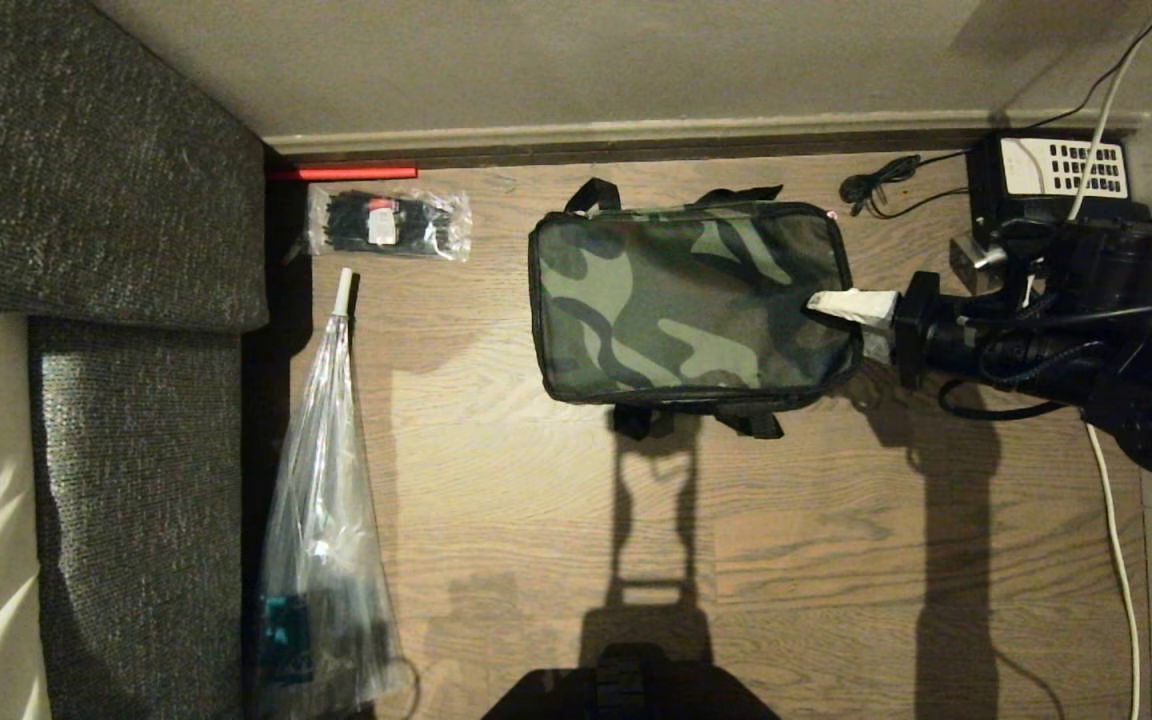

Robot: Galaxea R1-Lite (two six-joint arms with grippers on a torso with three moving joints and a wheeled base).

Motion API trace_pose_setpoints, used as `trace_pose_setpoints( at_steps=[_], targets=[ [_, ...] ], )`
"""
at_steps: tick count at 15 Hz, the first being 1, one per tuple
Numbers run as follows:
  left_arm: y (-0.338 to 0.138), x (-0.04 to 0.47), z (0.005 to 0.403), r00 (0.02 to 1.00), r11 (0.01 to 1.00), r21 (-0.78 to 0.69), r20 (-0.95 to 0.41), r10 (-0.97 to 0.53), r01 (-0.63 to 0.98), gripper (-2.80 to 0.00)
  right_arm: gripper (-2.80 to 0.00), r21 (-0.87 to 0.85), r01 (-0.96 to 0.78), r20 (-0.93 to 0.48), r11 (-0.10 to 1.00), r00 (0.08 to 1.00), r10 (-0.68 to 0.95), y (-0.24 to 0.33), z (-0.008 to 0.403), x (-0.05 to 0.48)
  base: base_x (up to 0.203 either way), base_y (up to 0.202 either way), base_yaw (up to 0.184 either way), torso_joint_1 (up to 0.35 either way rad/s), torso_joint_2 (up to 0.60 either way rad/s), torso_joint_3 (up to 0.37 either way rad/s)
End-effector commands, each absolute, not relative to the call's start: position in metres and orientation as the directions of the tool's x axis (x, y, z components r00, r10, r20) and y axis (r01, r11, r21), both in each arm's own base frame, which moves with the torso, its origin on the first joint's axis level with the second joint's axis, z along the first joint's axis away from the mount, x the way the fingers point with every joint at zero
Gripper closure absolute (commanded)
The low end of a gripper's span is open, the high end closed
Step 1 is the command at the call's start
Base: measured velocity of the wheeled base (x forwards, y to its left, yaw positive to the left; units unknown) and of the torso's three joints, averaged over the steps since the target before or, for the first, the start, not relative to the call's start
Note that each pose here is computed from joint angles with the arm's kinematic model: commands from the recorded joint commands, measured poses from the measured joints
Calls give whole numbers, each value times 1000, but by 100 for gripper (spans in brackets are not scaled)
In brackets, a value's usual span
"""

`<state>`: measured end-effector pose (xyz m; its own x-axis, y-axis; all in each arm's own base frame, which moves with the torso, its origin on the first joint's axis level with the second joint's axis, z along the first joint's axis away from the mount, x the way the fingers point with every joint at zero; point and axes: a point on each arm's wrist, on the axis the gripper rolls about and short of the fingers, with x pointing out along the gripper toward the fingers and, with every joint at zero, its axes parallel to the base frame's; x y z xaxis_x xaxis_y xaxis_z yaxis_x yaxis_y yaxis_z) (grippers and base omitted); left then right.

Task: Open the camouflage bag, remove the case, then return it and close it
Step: Open the top of the storage box

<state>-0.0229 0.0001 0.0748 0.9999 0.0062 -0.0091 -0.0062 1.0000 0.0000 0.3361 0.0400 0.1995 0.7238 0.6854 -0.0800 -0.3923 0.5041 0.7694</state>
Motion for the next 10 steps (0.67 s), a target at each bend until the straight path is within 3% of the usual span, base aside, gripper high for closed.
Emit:
trace_pose_setpoints(
  at_steps=[1, 10],
  targets=[
    [0, -23, 75, 1000, 1000, 0, -9, 7, -7, 0, 0, 755, -416, -64, 506, 723, 688, 40, 202, 334, 0, 0, 0, 0, 0, 0],
    [0, -23, 75, 1000, 1000, 0, -9, 7, -7, 0, 0, 742, -450, -21, 497, 726, 687, 40, 216, 335, 0, 0, 0, 0, 0, 0]
  ],
)
